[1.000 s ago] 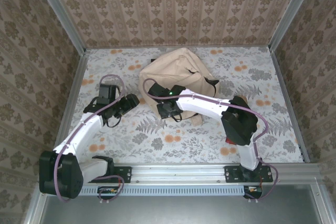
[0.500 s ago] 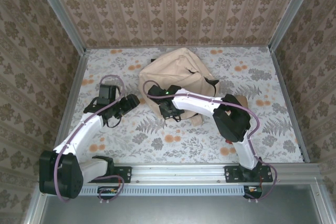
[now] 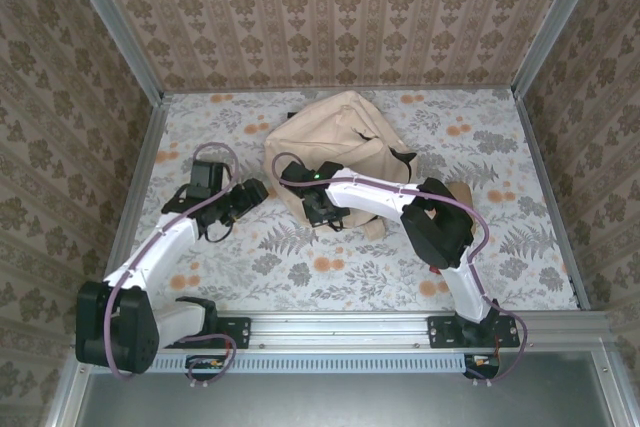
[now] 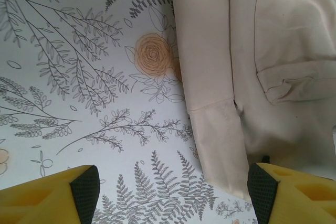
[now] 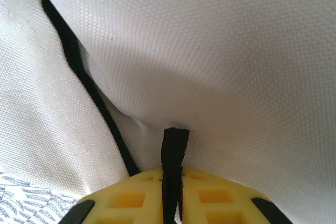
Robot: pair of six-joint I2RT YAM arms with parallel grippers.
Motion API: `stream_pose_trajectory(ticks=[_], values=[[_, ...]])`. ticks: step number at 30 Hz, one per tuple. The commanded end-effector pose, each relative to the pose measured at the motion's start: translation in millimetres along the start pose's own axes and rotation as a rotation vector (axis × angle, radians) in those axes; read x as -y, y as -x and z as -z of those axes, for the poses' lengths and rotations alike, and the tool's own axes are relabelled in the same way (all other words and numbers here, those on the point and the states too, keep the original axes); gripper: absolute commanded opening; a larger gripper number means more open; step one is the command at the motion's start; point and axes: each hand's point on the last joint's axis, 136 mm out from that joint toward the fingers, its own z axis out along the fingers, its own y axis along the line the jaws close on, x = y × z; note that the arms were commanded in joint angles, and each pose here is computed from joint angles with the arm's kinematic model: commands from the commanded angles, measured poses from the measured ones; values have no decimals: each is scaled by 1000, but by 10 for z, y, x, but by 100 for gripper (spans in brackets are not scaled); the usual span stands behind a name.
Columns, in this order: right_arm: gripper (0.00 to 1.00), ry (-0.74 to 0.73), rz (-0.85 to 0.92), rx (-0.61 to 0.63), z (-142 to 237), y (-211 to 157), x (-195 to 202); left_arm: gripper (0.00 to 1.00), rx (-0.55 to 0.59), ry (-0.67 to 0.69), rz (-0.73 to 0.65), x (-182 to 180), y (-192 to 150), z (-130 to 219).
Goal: Pack books, pencil case, and school supplies into a backpack
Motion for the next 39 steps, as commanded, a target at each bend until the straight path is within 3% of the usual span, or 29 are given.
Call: stream_pose_trajectory(ticks=[1, 6, 10, 22, 33, 39], values=[[10, 15, -11, 28, 94, 82, 10, 77, -19, -26, 6, 79, -37, -46], [3, 84, -32, 128, 410, 226, 20, 75, -28, -33, -8, 125, -63, -127], [1, 150, -35, 170, 598, 254, -2, 72, -64, -116, -21, 362, -142, -230], [0, 315, -144, 142, 638, 63, -23, 59, -206, -245, 7, 979, -497, -726], [0, 396, -175, 114, 589, -38, -62, 44, -278, -239, 109, 1015, -612, -1069], [0, 387, -186, 115, 579, -52, -6, 43, -230, -99, 49, 829, -512, -918]])
